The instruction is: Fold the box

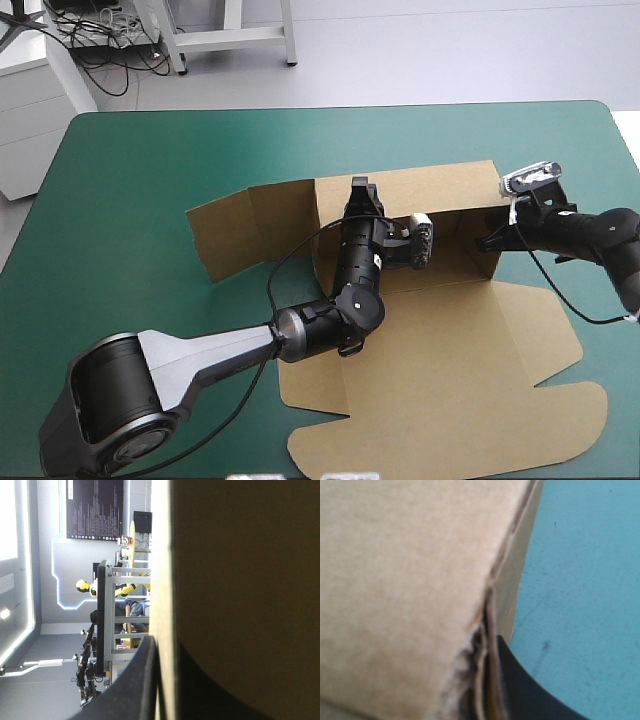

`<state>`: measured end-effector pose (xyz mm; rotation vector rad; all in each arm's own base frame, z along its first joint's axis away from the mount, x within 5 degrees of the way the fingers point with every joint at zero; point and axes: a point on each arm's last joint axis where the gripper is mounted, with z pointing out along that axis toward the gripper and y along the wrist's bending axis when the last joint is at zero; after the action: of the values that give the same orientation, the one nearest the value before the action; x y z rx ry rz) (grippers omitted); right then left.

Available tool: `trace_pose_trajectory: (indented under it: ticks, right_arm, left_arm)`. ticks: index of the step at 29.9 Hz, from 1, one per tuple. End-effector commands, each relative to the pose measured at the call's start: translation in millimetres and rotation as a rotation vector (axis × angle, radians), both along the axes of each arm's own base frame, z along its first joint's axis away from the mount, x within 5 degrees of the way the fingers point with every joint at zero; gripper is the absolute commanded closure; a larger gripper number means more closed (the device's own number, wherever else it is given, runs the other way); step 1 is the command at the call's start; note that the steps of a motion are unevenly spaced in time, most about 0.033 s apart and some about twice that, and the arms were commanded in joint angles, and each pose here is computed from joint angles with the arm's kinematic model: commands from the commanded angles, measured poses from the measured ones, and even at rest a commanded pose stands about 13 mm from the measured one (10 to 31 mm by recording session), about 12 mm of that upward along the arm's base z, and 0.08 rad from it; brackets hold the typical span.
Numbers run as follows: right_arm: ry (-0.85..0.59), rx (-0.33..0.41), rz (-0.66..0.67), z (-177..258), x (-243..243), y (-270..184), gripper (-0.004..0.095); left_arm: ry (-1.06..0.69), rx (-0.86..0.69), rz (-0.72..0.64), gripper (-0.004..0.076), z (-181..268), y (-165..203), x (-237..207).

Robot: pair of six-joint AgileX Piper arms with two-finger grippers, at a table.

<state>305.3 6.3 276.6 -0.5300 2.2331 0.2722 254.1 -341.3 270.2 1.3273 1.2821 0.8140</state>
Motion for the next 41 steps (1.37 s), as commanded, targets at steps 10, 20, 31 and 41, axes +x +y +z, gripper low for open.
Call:
trace_pose_trajectory:
  ticks: [10,20,31,41]
  right_arm:
    - [0.01,-0.011,0.039,5,-2,36,0.0904]
    - [-0.036,-0.01,-0.093,13,6,32,0.0904]
    - [-0.014,-0.008,-0.111,29,8,31,0.0904]
    - [-0.012,0.054,-0.138,59,-22,31,0.0904]
  left_arm:
    - [-0.064,-0.063,-0.098,0.0162,27,-6,-7]
    - [-0.083,-0.087,-0.172,0.0191,38,-22,-42]
    - [-0.197,-0.234,-0.153,0.0505,100,-6,-97]
    - [-0.101,-0.53,0.04,0.0721,170,91,-67]
